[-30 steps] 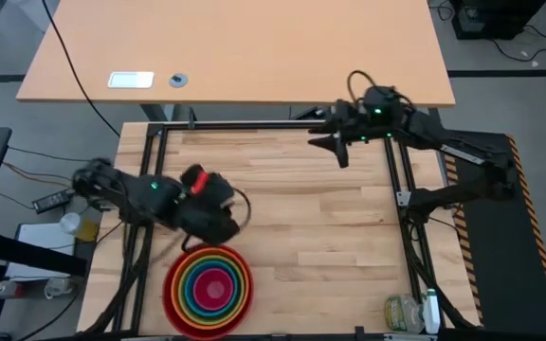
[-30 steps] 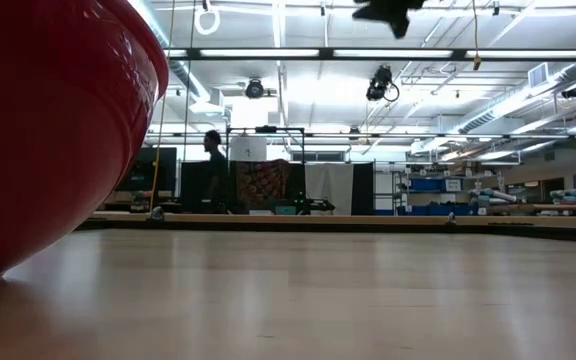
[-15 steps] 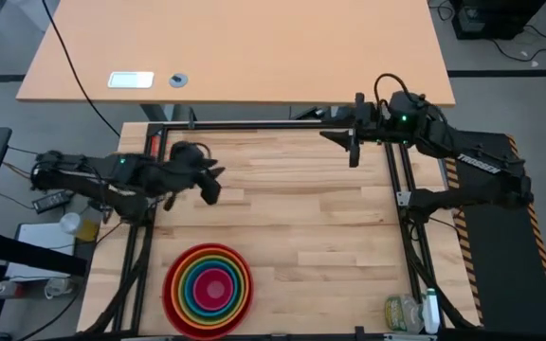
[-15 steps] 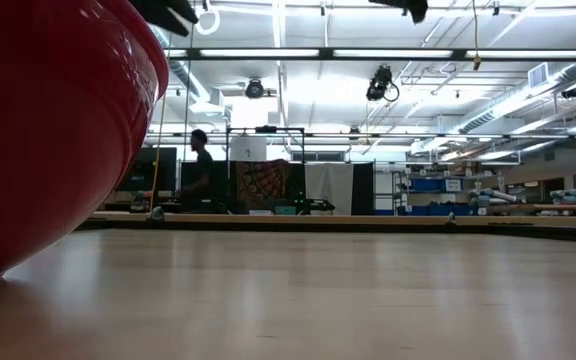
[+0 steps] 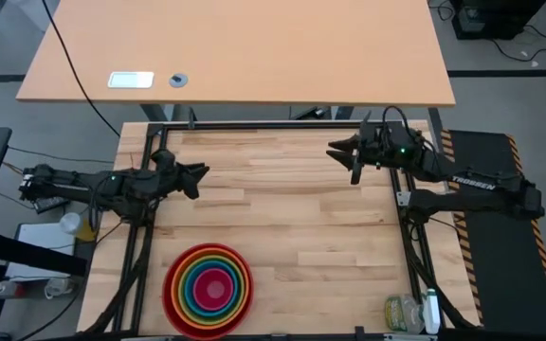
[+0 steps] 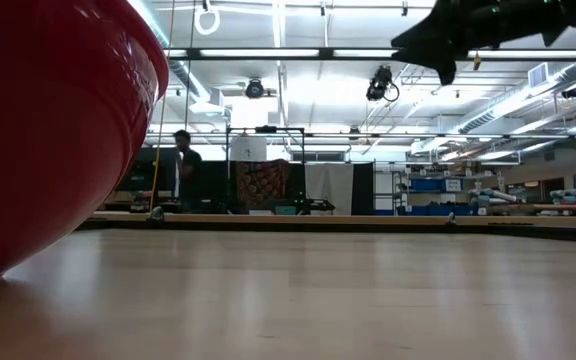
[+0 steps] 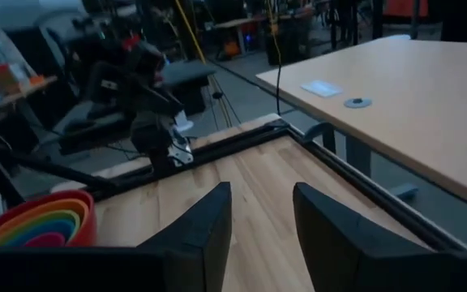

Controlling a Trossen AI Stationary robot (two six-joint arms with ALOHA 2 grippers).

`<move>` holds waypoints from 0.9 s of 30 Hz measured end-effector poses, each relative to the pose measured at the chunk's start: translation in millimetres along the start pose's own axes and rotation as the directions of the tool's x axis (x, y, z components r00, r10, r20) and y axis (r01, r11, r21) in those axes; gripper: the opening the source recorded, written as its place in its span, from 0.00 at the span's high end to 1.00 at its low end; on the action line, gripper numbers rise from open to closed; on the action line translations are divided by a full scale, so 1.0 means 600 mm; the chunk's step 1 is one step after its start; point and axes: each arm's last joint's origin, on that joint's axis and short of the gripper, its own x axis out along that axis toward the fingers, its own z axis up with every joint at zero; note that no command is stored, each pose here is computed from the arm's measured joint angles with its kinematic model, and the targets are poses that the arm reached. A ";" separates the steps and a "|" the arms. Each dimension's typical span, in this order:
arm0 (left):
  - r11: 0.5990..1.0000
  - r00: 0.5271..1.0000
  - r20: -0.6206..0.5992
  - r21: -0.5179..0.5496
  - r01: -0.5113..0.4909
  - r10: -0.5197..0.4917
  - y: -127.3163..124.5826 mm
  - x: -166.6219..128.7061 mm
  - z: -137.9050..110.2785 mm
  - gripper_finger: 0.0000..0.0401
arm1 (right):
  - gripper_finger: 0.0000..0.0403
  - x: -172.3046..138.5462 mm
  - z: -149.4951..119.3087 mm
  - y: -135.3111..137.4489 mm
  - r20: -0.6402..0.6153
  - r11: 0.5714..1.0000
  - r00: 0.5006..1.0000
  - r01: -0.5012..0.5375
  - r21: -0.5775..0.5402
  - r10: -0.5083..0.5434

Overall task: Nest bowls inside each other
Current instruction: Return to Home Position

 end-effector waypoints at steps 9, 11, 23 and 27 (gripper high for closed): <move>0.993 0.994 0.110 -0.116 0.026 -0.013 0.058 -0.028 -0.016 0.65 | 0.65 -0.034 -0.077 -0.024 0.087 0.985 0.996 0.010 0.175 -0.026; 0.992 0.990 0.138 -0.127 0.028 -0.010 0.067 -0.038 -0.013 0.65 | 0.65 -0.044 -0.090 -0.027 0.102 0.977 0.994 0.008 0.213 -0.030; 0.989 0.982 0.173 -0.139 -0.050 0.074 0.104 -0.064 -0.011 0.65 | 0.65 -0.092 -0.135 -0.025 0.139 0.951 0.988 0.025 0.309 -0.071; 0.989 0.981 0.164 -0.122 -0.084 0.104 0.109 -0.063 -0.015 0.65 | 0.65 -0.097 -0.170 -0.033 0.141 0.929 0.985 0.043 0.366 -0.102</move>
